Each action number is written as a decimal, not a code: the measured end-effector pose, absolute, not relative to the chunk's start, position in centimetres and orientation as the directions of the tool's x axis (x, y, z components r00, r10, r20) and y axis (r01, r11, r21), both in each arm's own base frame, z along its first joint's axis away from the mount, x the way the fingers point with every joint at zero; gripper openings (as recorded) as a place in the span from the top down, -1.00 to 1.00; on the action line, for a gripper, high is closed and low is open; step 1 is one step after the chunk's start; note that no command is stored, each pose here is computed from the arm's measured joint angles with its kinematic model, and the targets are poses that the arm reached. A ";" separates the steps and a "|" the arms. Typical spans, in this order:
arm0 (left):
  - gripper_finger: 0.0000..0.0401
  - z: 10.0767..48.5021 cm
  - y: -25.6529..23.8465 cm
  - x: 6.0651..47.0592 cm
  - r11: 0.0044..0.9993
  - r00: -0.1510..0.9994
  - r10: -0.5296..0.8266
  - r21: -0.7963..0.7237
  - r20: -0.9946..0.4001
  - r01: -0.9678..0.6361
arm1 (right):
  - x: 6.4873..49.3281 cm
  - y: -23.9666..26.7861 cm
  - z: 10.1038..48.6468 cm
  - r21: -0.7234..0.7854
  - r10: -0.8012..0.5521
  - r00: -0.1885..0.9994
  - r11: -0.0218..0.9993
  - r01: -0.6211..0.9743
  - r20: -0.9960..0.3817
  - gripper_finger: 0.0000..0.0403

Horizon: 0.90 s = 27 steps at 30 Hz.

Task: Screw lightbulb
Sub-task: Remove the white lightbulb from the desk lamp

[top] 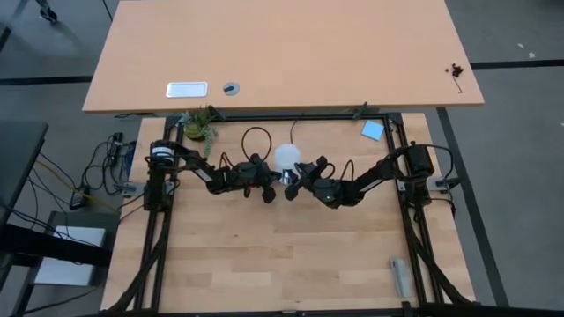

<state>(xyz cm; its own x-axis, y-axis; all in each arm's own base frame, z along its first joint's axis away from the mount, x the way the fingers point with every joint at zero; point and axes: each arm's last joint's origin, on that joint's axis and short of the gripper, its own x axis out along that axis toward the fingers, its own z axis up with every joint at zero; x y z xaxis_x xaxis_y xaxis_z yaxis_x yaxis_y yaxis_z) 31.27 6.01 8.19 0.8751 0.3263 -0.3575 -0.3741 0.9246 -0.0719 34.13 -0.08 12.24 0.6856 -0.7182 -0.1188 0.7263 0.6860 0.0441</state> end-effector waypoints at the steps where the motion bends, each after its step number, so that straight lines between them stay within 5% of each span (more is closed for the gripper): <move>1: 0.91 8.2 6.0 31.3 0.924 0.875 0.327 -0.071 -0.358 -0.375 | 34.1 -0.1 12.2 0.044 -0.718 0.685 0.686 0.727 -0.121 0.25; 7: 0.91 8.2 6.0 31.3 0.924 0.874 0.327 -0.072 -0.358 -0.375 | 34.1 0.1 12.2 0.071 -0.712 0.691 0.689 0.722 -0.122 0.20; 19: 0.91 8.2 6.0 31.3 0.924 0.875 0.326 -0.073 -0.358 -0.374 | 34.1 -0.9 11.8 0.163 -0.716 0.681 0.661 0.732 -0.153 -0.40; 27: 0.91 8.2 6.0 31.3 0.925 0.875 0.325 -0.073 -0.359 -0.373 | 34.8 -1.2 12.5 0.151 -0.696 0.704 0.687 0.710 -0.141 -0.29</move>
<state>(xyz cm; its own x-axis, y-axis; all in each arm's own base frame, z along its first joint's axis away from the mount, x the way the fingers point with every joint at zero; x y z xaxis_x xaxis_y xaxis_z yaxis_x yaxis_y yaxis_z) 31.26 6.01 8.20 0.8751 0.3249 -0.3587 -0.3733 0.9248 -0.0732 34.84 -1.21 12.50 0.7037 -0.6963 -0.1414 0.7105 0.6874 0.1506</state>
